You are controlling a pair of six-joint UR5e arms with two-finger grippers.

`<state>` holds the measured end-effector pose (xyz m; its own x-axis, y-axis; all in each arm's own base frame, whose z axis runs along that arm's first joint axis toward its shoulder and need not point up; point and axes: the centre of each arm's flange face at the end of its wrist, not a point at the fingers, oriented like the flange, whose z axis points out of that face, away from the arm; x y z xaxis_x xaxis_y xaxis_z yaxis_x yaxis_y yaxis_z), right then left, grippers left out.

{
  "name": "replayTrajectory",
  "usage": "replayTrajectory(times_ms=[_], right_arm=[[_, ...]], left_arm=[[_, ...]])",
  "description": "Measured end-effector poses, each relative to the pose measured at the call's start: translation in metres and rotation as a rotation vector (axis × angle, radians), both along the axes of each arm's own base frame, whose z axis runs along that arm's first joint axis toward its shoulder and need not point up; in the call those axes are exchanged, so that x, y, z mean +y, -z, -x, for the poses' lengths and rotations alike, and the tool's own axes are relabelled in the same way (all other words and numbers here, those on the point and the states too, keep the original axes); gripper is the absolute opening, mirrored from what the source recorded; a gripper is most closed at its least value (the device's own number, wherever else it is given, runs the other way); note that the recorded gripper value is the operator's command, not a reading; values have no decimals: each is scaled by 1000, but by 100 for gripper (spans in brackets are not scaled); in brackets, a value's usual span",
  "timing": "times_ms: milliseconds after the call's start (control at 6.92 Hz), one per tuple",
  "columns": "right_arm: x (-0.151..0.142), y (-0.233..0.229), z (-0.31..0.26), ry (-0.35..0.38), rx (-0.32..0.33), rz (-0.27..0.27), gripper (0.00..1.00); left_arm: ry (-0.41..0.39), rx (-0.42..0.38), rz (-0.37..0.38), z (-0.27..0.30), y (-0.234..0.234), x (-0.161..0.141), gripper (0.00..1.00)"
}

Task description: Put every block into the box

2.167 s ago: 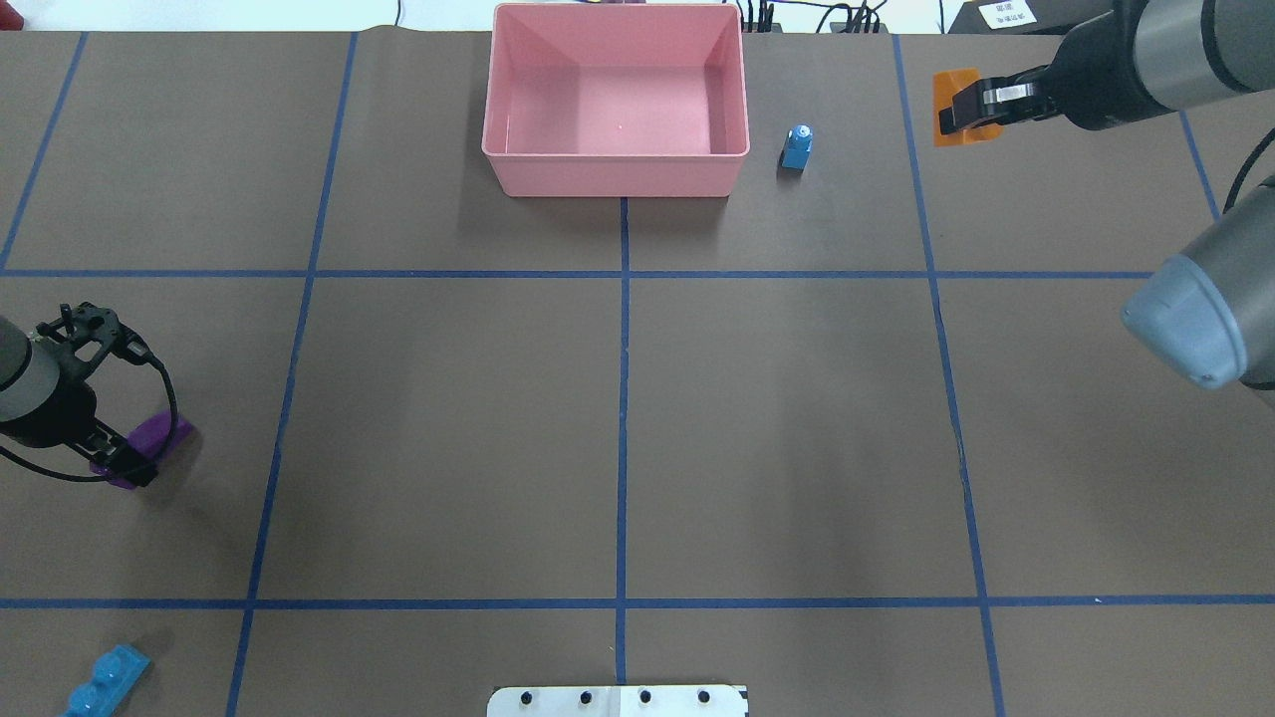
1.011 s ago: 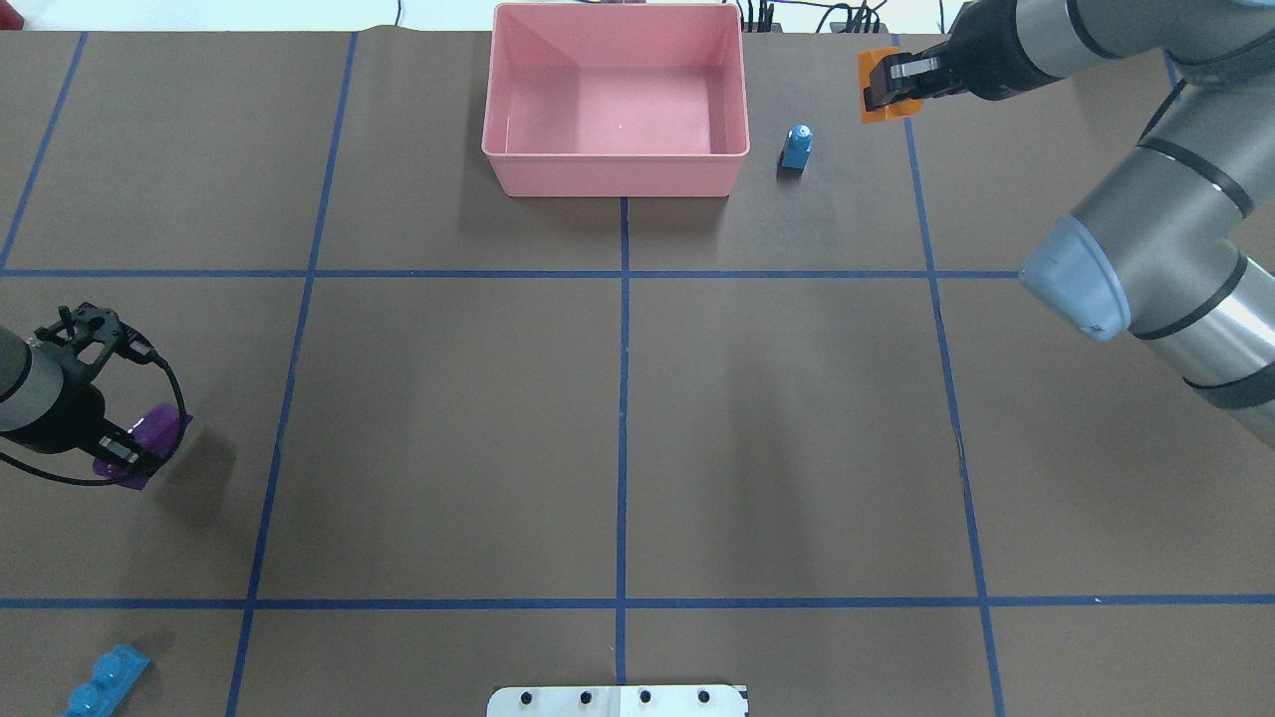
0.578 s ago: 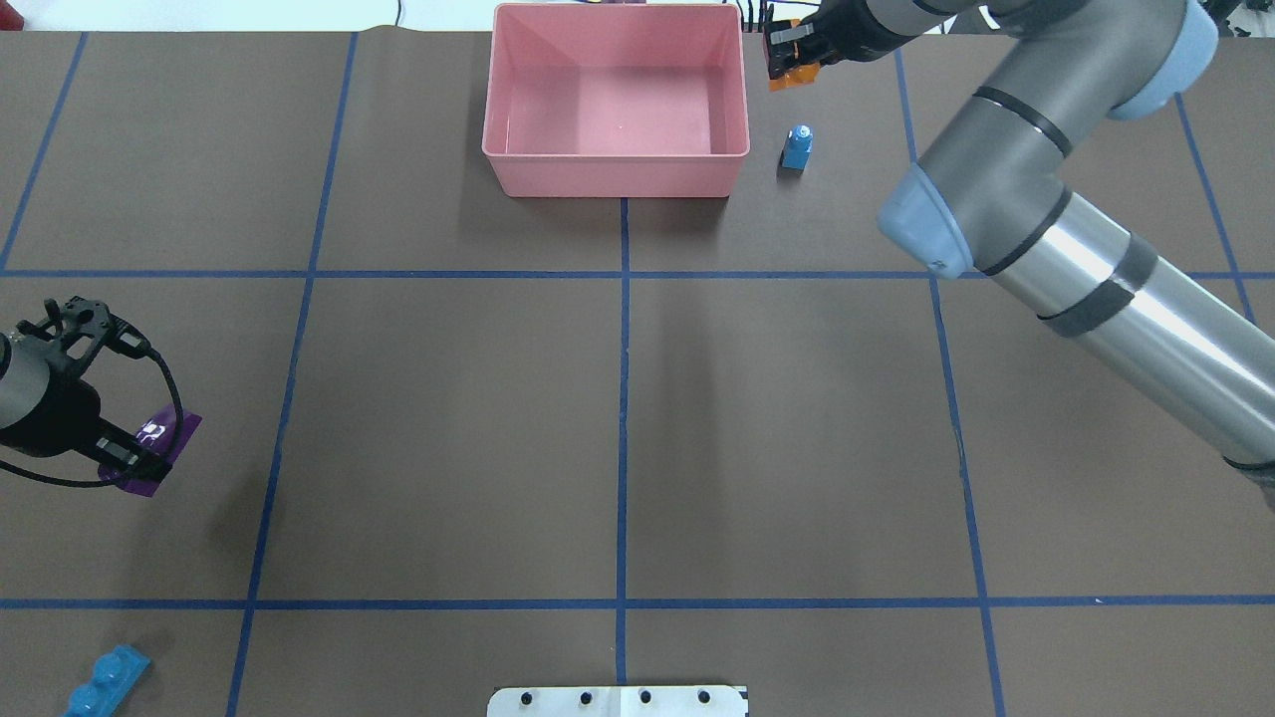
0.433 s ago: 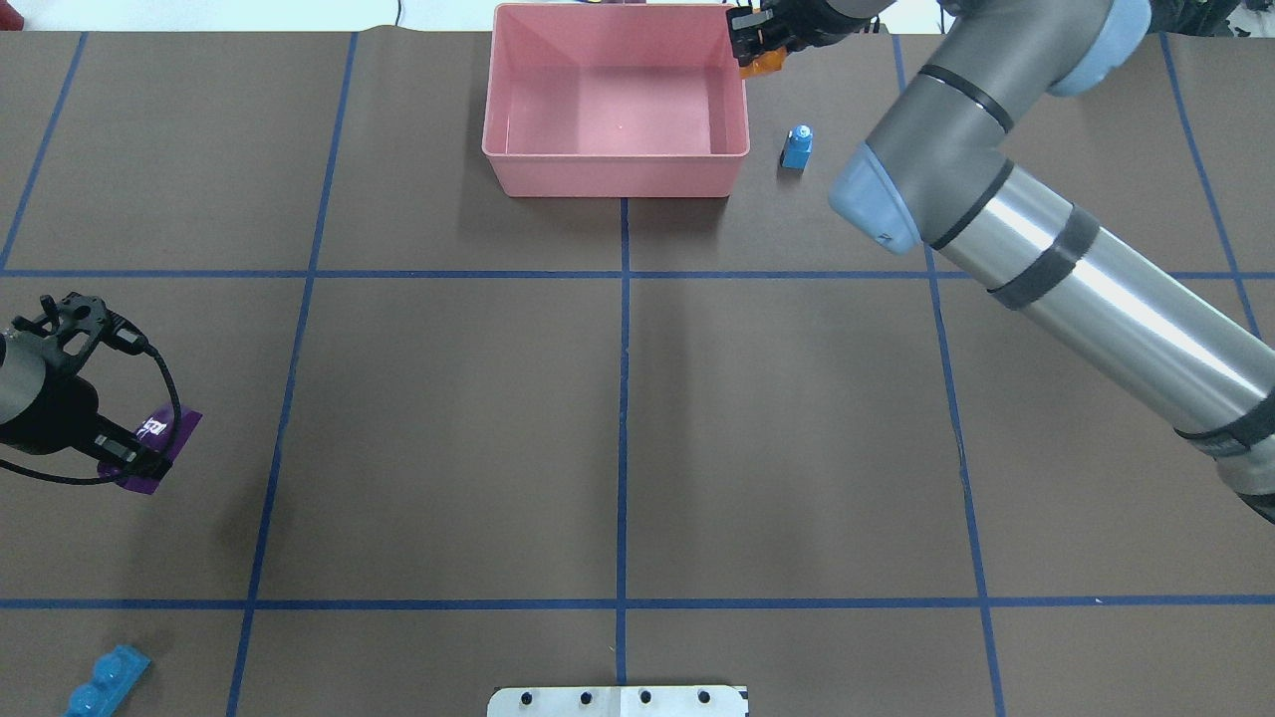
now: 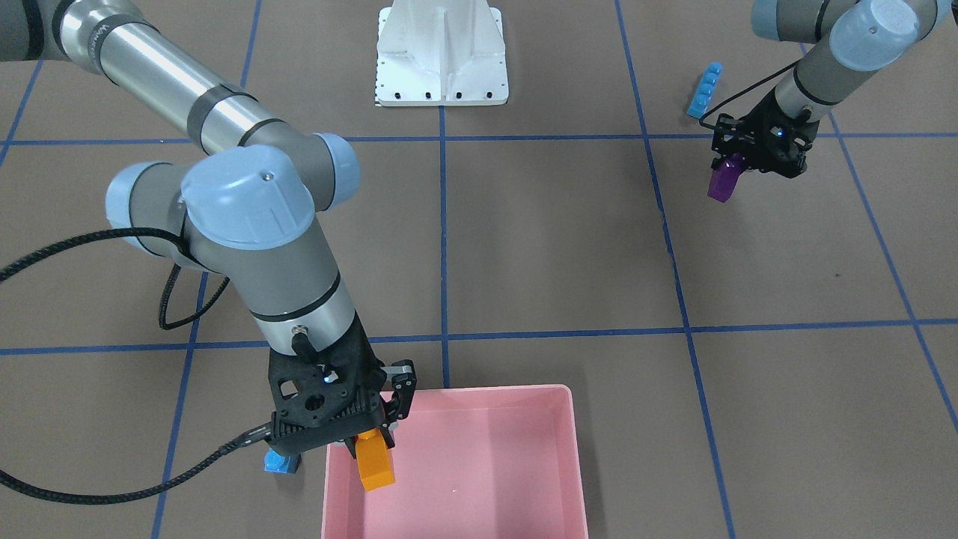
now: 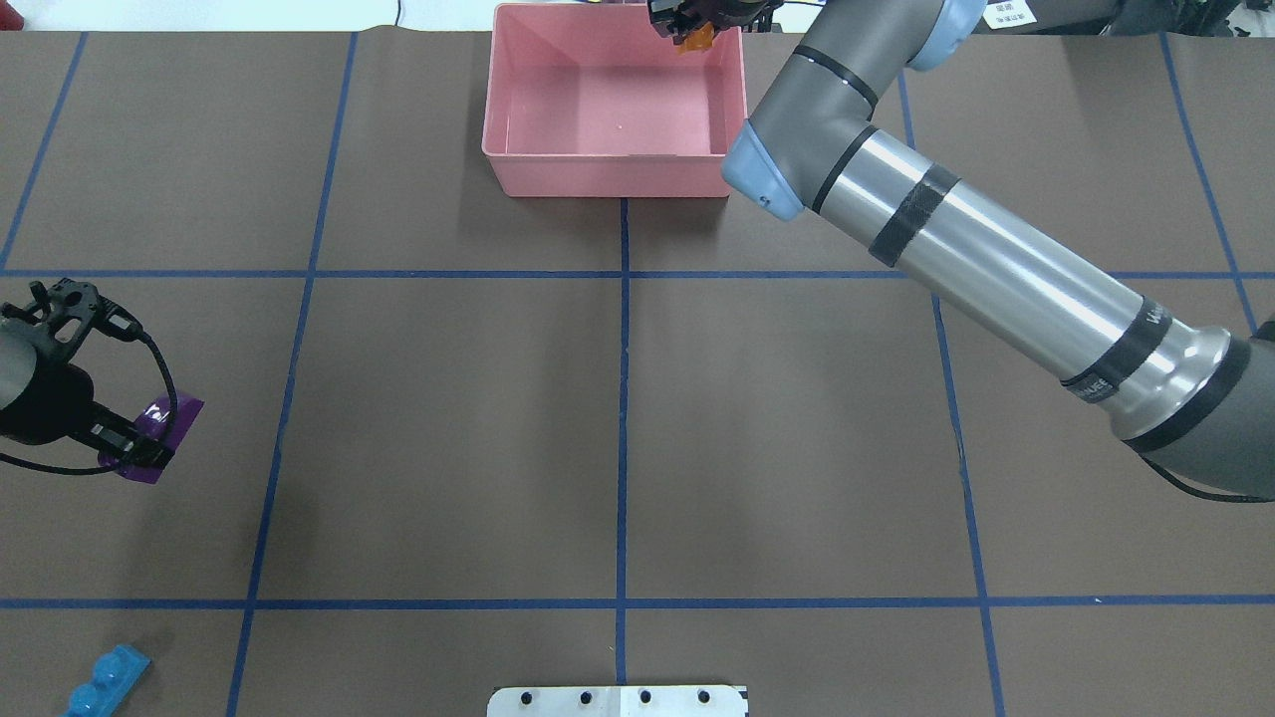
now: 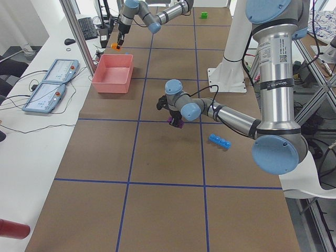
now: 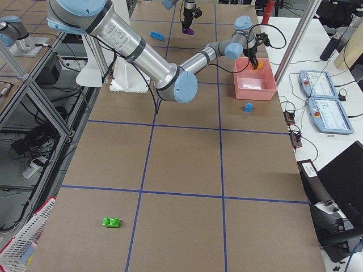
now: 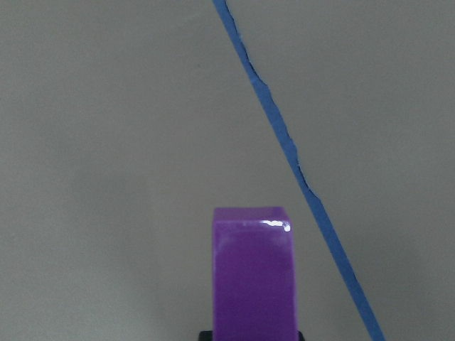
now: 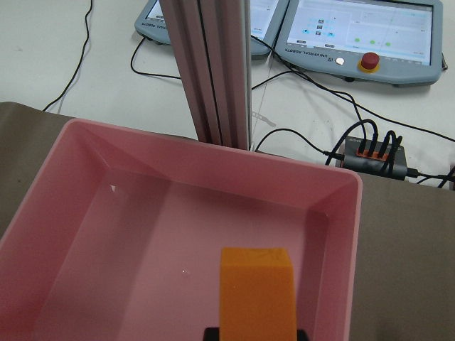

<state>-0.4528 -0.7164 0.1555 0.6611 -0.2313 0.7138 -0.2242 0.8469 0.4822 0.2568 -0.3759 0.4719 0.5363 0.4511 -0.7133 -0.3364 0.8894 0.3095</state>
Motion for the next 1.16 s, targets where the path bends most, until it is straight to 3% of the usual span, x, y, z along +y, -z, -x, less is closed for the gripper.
replayTrajectory(times_ms=[144,289,578,867,1156], right_arm=[[-7,-5,17,-19,-4,-7,46],[-10,-5,28,-31,0,-9,99],[-11,-2,39,-50,11,-21,99],[-10,17,30,-49,8,-17,99],[1,37,-4,-3,57,65,99]], left_arm=[[8,11,0,4,4,-4,0],[18,38,17,13,12,-13,0],[58,87,55,23,63,-54,0],[149,154,120,23,138,-91,0],[286,247,228,13,228,-118,0]])
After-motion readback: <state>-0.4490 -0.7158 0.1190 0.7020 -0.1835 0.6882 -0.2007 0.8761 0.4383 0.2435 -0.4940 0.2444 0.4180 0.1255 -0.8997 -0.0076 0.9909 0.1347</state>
